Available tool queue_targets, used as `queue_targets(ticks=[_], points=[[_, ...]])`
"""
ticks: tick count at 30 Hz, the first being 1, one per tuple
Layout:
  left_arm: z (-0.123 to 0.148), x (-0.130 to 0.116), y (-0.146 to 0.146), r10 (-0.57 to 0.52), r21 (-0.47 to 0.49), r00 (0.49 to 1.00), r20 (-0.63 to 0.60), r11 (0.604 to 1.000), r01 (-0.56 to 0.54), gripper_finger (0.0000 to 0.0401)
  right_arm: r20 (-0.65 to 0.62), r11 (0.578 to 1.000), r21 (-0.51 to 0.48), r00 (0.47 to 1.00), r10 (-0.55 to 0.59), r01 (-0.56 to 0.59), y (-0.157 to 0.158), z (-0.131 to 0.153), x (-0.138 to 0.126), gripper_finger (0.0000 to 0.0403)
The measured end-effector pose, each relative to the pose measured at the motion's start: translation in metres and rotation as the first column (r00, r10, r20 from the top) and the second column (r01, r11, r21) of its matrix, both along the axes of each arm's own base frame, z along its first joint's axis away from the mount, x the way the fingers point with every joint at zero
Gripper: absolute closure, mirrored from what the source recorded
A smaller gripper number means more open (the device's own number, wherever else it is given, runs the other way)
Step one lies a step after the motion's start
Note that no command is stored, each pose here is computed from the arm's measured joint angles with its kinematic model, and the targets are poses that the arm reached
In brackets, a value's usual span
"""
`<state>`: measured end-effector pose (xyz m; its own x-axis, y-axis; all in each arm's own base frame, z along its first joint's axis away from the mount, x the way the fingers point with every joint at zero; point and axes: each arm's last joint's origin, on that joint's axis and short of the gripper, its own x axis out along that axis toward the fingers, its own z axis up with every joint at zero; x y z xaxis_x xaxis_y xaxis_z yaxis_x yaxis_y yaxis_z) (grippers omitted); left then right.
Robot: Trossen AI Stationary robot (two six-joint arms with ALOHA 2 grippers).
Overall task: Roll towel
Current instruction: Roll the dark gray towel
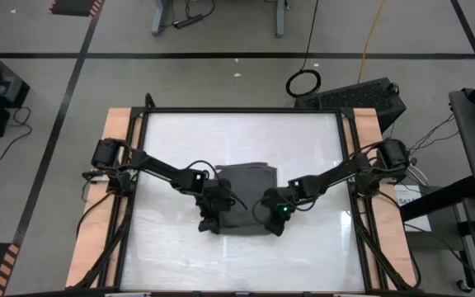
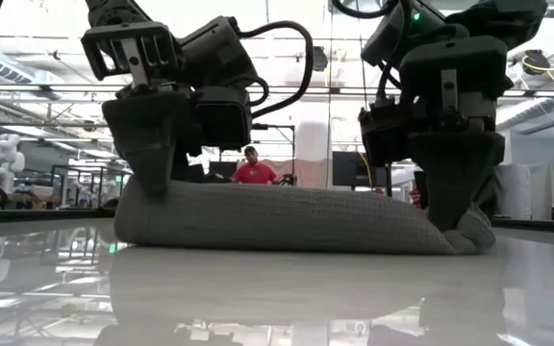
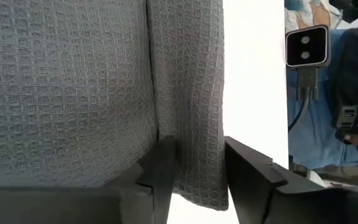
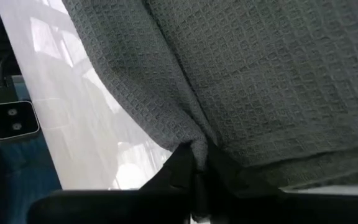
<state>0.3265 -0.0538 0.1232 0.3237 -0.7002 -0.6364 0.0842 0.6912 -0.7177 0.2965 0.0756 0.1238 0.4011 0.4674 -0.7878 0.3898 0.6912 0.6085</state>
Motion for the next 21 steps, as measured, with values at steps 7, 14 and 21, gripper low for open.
queue_targets(ticks=[7,14,21], points=[[0.023,-0.002,0.002,-0.003,0.058,0.993,0.114,0.998,-0.004,0.0251,-0.023,1.000,0.008,1.000,-0.014,0.014,0.001,-0.005,0.001,0.0384],[0.064,-0.012,-0.016,-0.169,0.241,0.905,0.390,0.967,0.077,0.0250,-0.033,0.999,0.012,0.999,-0.030,0.030,0.000,-0.005,0.001,0.0383],[0.064,-0.014,-0.052,-0.336,0.373,0.794,0.506,0.916,0.149,0.0250,-0.045,0.998,0.030,0.998,-0.046,0.047,-0.006,-0.006,0.002,0.0383]])
